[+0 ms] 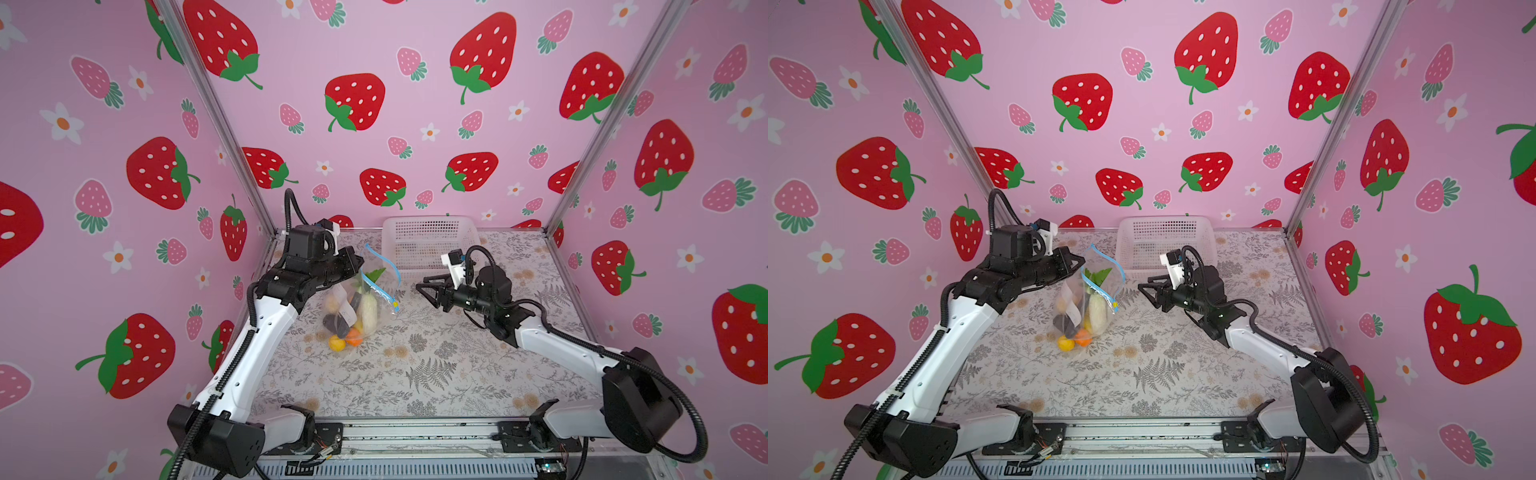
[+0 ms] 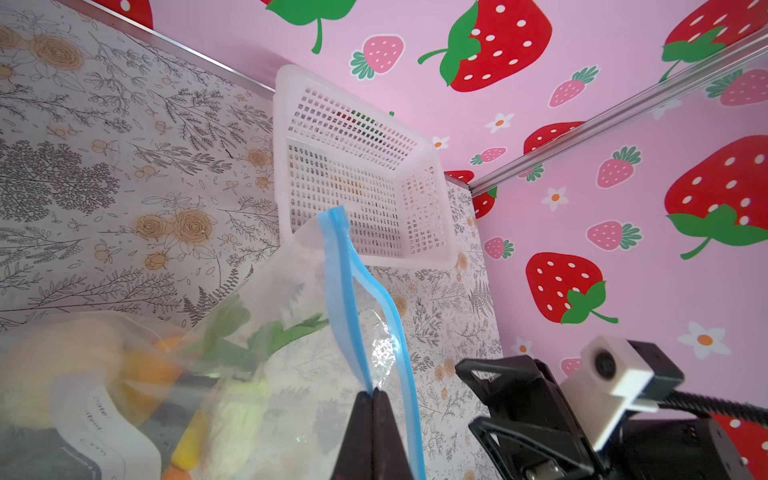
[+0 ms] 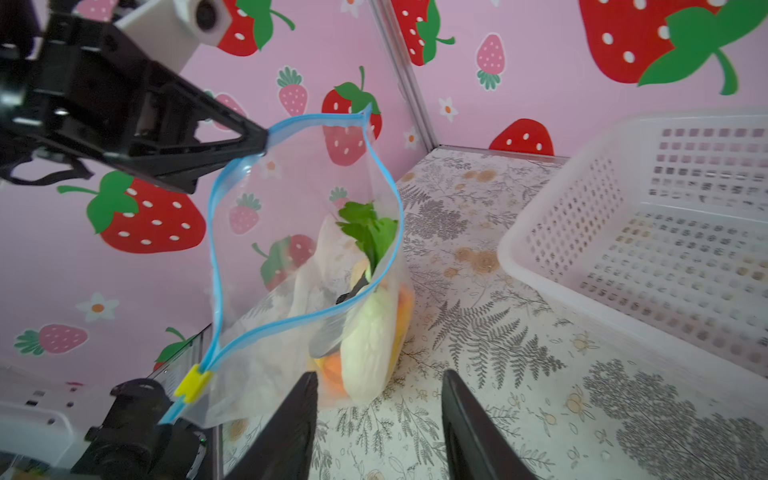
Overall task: Place the food in the zip-top bag and seal the zipper
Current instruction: 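Reach the right gripper to the bag's zipper corner and pinch it, then lift the bag by its zipper with both grippers, pulling the mouth taut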
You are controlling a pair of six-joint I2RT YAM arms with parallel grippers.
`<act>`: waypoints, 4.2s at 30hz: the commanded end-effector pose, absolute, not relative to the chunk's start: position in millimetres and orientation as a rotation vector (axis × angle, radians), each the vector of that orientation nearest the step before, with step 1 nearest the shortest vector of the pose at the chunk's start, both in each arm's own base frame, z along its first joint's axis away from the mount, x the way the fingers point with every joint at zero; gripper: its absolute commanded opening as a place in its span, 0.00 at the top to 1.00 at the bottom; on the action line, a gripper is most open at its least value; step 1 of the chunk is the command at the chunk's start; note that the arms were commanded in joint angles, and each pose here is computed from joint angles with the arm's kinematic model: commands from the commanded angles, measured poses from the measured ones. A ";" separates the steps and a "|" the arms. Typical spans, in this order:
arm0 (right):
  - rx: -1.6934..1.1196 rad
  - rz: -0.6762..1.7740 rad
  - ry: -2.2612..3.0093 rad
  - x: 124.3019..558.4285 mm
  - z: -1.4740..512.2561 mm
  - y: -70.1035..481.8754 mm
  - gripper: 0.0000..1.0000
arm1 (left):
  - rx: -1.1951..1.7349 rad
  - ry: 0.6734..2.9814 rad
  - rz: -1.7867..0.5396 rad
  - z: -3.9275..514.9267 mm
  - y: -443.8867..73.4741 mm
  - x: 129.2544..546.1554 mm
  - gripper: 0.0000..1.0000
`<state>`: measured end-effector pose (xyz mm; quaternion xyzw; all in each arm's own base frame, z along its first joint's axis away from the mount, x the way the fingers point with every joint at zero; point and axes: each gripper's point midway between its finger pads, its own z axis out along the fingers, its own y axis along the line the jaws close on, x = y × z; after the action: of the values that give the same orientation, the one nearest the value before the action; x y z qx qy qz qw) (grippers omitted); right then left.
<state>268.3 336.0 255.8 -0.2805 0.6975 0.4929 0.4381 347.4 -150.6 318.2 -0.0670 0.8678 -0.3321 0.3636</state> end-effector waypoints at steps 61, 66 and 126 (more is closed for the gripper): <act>-0.963 1.171 1.474 237.1 349.4 382.9 1.00 | -0.185 2.147 -0.823 356.5 -139.3 326.9 1.00; -1.110 1.119 1.432 243.0 359.3 388.7 1.00 | -0.202 2.151 -0.827 353.3 -138.2 320.3 1.00; -1.713 1.031 1.126 278.3 351.5 342.0 1.00 | 0.732 1.987 -1.204 379.3 -279.0 361.4 0.54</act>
<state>284.9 346.5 339.8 -0.6775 0.4766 0.3890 0.4032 375.6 -272.3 377.6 0.2463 0.7714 -0.4608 0.3633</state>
